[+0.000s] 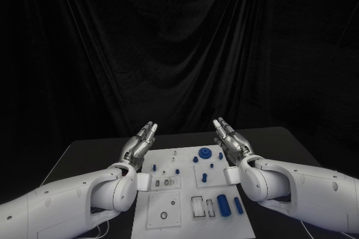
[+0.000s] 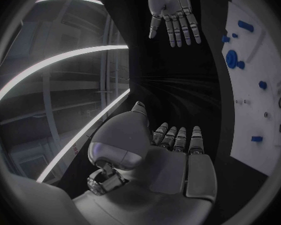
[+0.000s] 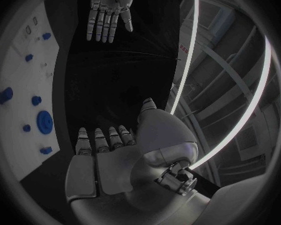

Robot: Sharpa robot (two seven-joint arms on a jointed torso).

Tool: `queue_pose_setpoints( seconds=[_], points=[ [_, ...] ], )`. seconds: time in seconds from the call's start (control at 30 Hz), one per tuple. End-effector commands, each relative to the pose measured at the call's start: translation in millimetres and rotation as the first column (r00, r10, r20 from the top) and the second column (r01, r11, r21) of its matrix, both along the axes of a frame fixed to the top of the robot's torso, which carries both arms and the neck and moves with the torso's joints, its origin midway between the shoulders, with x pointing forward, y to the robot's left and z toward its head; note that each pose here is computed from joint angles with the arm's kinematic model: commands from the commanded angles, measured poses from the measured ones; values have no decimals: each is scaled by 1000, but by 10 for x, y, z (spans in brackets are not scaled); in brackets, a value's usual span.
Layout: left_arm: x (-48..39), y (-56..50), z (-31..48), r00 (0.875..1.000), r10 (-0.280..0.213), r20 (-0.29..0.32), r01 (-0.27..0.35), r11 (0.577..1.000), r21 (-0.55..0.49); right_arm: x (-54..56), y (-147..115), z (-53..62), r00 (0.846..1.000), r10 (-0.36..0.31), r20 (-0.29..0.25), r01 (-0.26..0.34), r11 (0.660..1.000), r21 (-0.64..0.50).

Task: Assemble the parts on the task board

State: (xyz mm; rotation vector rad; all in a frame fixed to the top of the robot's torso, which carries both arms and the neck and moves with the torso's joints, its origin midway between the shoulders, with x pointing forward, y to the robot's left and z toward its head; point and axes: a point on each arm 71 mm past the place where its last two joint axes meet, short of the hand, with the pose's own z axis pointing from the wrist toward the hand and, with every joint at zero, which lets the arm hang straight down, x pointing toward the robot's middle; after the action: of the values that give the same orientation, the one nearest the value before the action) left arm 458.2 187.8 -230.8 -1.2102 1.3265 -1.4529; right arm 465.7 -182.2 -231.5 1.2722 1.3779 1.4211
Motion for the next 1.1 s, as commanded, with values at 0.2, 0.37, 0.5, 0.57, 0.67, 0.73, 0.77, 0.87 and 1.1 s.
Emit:
queue_pose_setpoints(
  seconds=[0.2, 0.37, 0.5, 0.57, 0.67, 0.73, 0.77, 0.87, 1.1],
  points=[
    [-35, -70, 127, 979, -185, 88, 204, 925, -320, -1, 131, 39, 969, 238, -72, -205, 929, 308],
    [-47, -64, 146, 971, -214, 107, 239, 894, -380, -1, 144, 54, 955, 286, -73, -241, 899, 367],
    [-51, -62, 151, 969, -221, 113, 248, 884, -396, -1, 147, 59, 951, 300, -73, -251, 889, 383],
    [-27, 139, 173, 950, -251, 187, 303, 885, -353, 5, -43, 138, 928, 372, -22, -335, 861, 383],
    [-20, 141, 171, 947, -257, 193, 310, 885, -347, 4, -81, 143, 928, 373, -20, -337, 859, 385],
    [-19, 143, 171, 946, -260, 196, 315, 885, -343, 1, -114, 146, 928, 372, -19, -337, 859, 385],
    [-19, 146, 172, 945, -261, 197, 316, 885, -342, -1, -130, 147, 928, 372, -18, -337, 859, 385],
    [-25, 164, 177, 944, -260, 202, 317, 885, -341, -8, -178, 148, 928, 372, -20, -336, 860, 383],
    [-72, 267, 213, 941, -248, 228, 314, 891, -327, -27, -287, 181, 929, 369, -24, -335, 866, 371]
  ],
)
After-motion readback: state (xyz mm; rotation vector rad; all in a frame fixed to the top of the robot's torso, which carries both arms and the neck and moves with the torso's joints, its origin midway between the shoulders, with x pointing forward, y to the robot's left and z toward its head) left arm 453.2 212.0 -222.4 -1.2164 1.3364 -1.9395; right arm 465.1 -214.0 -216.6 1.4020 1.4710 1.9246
